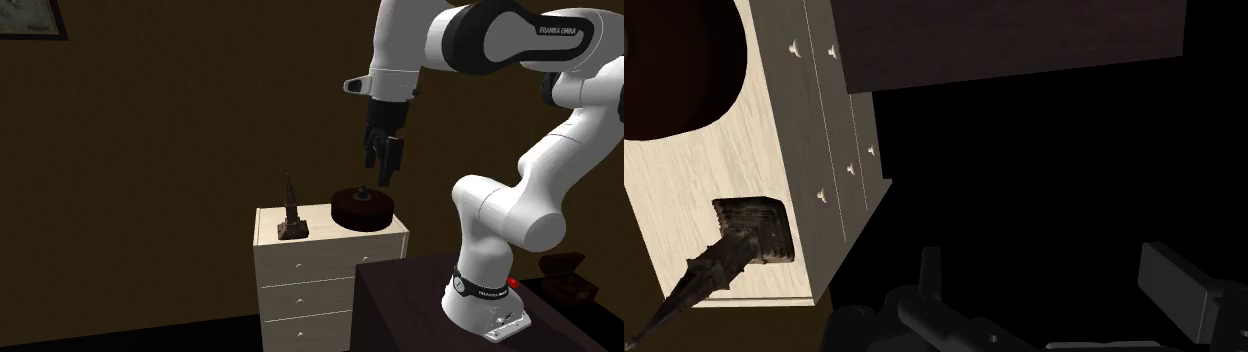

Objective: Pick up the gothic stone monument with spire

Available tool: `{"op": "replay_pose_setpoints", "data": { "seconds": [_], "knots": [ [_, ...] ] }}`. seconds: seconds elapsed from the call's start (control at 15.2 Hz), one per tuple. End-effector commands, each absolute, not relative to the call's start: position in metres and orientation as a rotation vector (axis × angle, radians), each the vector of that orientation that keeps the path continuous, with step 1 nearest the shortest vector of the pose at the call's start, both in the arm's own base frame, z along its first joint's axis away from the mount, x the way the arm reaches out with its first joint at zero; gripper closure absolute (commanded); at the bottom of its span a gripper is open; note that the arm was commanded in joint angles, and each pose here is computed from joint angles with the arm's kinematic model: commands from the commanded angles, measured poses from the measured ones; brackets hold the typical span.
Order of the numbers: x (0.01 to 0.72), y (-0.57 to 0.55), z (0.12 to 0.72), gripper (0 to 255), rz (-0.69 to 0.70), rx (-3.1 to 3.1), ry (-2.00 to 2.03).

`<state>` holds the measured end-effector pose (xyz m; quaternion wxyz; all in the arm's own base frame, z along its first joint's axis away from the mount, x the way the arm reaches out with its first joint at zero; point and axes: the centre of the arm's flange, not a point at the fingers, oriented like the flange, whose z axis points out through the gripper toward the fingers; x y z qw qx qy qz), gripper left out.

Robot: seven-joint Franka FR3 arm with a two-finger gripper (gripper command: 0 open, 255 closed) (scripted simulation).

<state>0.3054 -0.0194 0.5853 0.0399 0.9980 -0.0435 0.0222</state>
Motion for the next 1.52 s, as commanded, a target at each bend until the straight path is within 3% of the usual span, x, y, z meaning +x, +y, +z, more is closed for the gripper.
{"op": "replay_pose_setpoints", "data": {
  "seconds": [0.0,1.45],
  "knots": [
    [0.305,-0.019,0.585,0,0.068,3.058,-0.133],
    [0.363,-0.276,0.453,0,0.199,3.108,-0.088]
  ]
}}
